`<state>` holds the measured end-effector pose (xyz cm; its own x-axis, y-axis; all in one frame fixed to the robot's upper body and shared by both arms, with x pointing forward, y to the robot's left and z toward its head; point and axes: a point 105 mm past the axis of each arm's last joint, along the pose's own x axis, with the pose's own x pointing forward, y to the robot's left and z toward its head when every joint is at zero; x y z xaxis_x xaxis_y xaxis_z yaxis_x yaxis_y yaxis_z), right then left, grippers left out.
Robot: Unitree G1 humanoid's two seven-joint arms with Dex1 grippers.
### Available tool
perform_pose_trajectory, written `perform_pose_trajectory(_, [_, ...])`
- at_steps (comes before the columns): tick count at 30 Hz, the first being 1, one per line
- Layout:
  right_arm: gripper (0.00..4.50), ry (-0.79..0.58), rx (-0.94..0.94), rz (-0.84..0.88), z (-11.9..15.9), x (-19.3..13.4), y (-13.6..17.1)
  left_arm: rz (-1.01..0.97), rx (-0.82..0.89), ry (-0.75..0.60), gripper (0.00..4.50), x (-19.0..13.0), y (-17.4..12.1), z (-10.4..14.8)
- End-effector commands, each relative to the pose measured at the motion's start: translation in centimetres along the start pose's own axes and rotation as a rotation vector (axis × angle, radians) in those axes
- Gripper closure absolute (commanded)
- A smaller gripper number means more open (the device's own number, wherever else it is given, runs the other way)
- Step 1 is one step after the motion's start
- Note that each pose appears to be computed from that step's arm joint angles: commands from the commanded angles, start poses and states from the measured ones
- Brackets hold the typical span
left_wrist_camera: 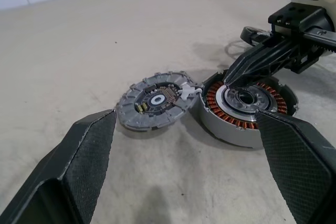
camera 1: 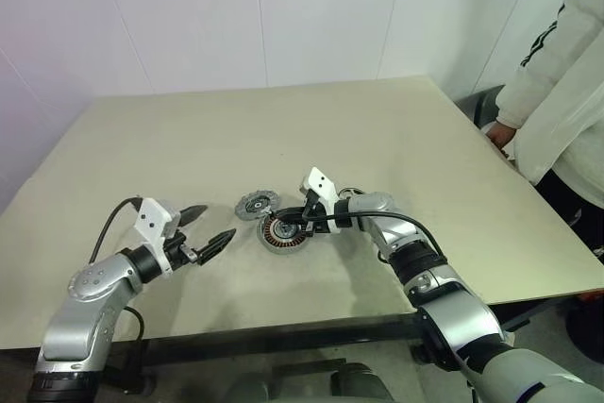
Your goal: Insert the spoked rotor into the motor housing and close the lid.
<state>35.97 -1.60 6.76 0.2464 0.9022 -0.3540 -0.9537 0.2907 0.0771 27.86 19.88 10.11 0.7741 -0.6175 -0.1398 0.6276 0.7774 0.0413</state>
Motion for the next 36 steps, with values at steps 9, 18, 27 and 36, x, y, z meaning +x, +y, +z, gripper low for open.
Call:
perform_pose_trajectory(9, [4.45,-0.112,-0.033,0.013,3.2,-0.3,0.1,-0.001,0.042,-0.039,0.00,-0.1,0.3,1.5])
perform_pose_trajectory(18, [4.45,0.094,-0.046,-0.003,-2.2,-0.3,0.2,-0.001,0.036,-0.041,0.00,-0.1,0.1,1.4])
perform_pose_trajectory(27, [4.45,-0.055,-0.021,-0.010,1.5,0.0,0.0,0.007,0.040,-0.040,0.00,-0.3,0.3,1.5])
perform_pose_trajectory(36, [4.45,-0.202,-0.005,-0.010,6.4,-1.4,-0.7,0.005,0.039,-0.040,0.00,-0.2,0.3,1.5])
